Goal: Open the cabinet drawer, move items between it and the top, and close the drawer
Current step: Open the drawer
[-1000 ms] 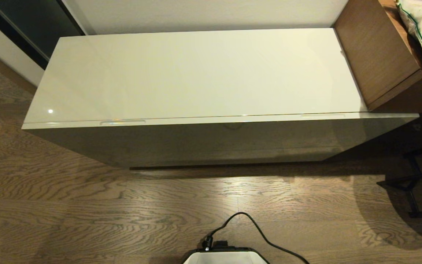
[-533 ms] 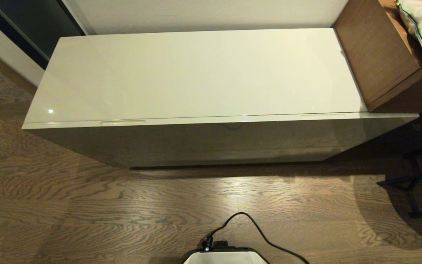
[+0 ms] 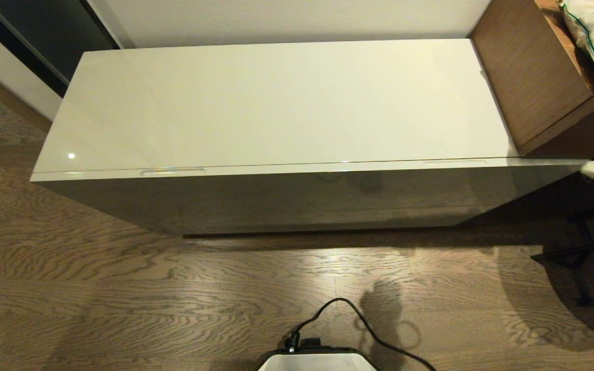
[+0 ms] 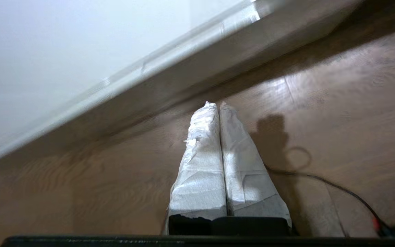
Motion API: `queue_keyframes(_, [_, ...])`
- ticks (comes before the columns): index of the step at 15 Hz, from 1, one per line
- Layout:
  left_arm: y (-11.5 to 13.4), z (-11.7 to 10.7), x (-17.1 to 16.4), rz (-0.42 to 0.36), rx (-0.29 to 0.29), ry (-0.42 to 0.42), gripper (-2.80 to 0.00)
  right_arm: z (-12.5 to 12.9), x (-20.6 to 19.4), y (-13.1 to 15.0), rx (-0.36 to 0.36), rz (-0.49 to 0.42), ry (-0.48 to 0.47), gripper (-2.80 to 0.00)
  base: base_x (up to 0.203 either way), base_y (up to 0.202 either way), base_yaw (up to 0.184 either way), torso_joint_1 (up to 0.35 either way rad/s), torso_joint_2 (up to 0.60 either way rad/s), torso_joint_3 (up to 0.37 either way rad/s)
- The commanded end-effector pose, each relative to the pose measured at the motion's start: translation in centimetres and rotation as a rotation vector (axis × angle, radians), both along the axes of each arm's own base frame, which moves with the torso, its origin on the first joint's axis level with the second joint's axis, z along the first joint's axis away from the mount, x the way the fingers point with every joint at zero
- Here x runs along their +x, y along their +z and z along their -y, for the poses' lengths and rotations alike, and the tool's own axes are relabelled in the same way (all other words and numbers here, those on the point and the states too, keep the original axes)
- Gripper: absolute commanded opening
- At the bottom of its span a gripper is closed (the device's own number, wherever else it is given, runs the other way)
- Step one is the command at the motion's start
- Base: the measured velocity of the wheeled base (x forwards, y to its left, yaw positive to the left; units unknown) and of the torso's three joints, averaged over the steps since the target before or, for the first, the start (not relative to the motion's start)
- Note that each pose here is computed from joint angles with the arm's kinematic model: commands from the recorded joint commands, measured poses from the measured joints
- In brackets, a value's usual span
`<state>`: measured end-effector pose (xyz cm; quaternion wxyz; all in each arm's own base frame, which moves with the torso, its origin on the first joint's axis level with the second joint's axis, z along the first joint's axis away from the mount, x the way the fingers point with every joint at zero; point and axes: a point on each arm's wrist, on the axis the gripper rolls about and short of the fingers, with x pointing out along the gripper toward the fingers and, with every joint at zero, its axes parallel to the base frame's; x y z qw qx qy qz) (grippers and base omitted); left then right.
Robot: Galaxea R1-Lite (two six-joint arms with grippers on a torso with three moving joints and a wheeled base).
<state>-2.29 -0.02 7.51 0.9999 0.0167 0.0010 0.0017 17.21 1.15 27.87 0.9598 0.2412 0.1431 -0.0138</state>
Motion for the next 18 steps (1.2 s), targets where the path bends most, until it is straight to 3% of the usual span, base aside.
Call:
queue_keyframes(1, [0.0, 0.0, 0.0, -0.003, 0.000, -0.002, -2.80, -2.2, 9.9, -5.3, -0.004, -0.117, -0.017, -2.80, 0.000, 0.000, 0.000, 0.000, 0.00, 0.000])
queue_keyframes(4, [0.0, 0.0, 0.0, -0.003, 0.000, 0.000, -2.80, -4.1, 14.9, -7.4, 0.010, -0.023, -0.063, -2.80, 0.000, 0.000, 0.000, 0.000, 0.00, 0.000])
queue_keyframes(10, [0.0, 0.0, 0.0, -0.002, 0.000, 0.000, -2.80, -4.8, 17.0, -5.3, 0.022, 0.082, -0.058, -2.80, 0.000, 0.000, 0.000, 0.000, 0.00, 0.000])
queue_keyframes(14, [0.0, 0.0, 0.0, -0.003, 0.000, 0.000, -2.80, -5.1, 16.7, -5.7, 0.011, 0.061, -0.059, -2.80, 0.000, 0.000, 0.000, 0.000, 0.00, 0.000])
queue_keyframes(18, [0.0, 0.0, 0.0, -0.003, 0.000, 0.000, -2.80, -4.9, 16.0, -7.4, -0.009, -0.044, -0.057, -2.80, 0.000, 0.000, 0.000, 0.000, 0.00, 0.000])
